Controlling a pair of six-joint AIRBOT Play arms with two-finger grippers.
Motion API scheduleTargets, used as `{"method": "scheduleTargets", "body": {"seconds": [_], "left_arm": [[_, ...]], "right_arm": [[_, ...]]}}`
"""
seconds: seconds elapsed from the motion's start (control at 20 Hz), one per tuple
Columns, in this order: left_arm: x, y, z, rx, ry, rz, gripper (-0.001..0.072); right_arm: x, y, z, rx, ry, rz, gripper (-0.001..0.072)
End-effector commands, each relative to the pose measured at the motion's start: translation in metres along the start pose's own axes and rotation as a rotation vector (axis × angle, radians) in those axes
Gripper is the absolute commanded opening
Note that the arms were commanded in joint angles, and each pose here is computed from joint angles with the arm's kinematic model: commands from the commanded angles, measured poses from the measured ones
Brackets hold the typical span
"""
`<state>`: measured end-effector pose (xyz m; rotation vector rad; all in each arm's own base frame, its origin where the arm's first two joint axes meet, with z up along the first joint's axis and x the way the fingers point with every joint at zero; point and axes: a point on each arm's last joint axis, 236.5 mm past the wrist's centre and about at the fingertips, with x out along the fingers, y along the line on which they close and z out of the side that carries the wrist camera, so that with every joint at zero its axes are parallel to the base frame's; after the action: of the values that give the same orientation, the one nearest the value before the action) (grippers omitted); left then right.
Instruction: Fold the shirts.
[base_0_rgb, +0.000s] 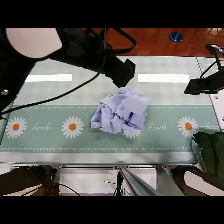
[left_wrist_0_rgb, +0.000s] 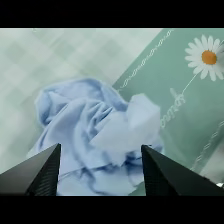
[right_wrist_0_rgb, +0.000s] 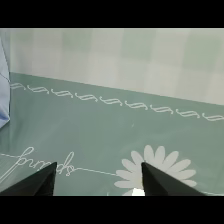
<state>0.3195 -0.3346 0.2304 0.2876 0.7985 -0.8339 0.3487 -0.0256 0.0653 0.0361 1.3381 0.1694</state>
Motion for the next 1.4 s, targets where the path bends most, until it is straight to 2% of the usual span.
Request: {"method": "scheduleTargets", "body": {"seconds": [0.0,0.1,0.2,0.35,0.6,0.7,0.75,0.8,0.9,1.35], "left_arm": [[-0.029,0.074,-0.049,-0.044,0.185,0.209,0.0595],[-0.05,0.118,-0.087,-0.154,0.293,0.272,0.0594],[-0.057,0.145,-0.123,-0.283,0.337,0.265,0.0594],[-0.037,0.146,-0.189,-0.451,0.395,0.13,0.0594],[0.041,0.097,-0.282,-0.759,0.448,-0.132,0.0606],[0.065,0.081,-0.296,-0.856,0.414,-0.191,0.0618],[0.073,0.077,-0.305,-0.898,0.411,-0.197,0.0701],[0.079,0.075,-0.314,-0.925,0.419,-0.197,0.072],[0.089,0.073,-0.326,-0.957,0.441,-0.204,0.072],[0.155,0.06,-0.307,-1.15,0.348,-0.423,0.072]], "right_arm": [[-0.001,0.003,-0.011,-0.01,0.047,0.01,0.0597],[-0.001,0.003,-0.013,-0.01,0.053,0.011,0.0596],[-0.001,0.003,-0.013,-0.01,0.056,0.011,0.0597],[-0.001,0.002,-0.013,-0.01,0.054,0.009,0.0596],[-0.001,0.002,-0.011,-0.011,0.047,0.008,0.0597],[-0.001,0.002,-0.011,-0.013,0.047,0.007,0.0596],[-0.001,0.002,-0.011,-0.014,0.047,0.006,0.0597],[-0.001,0.001,-0.011,-0.015,0.047,0.005,0.0597],[-0.001,0.001,-0.01,-0.023,0.043,0.004,0.0597],[-0.001,0.001,-0.009,-0.038,0.038,0.004,0.0597]]}}
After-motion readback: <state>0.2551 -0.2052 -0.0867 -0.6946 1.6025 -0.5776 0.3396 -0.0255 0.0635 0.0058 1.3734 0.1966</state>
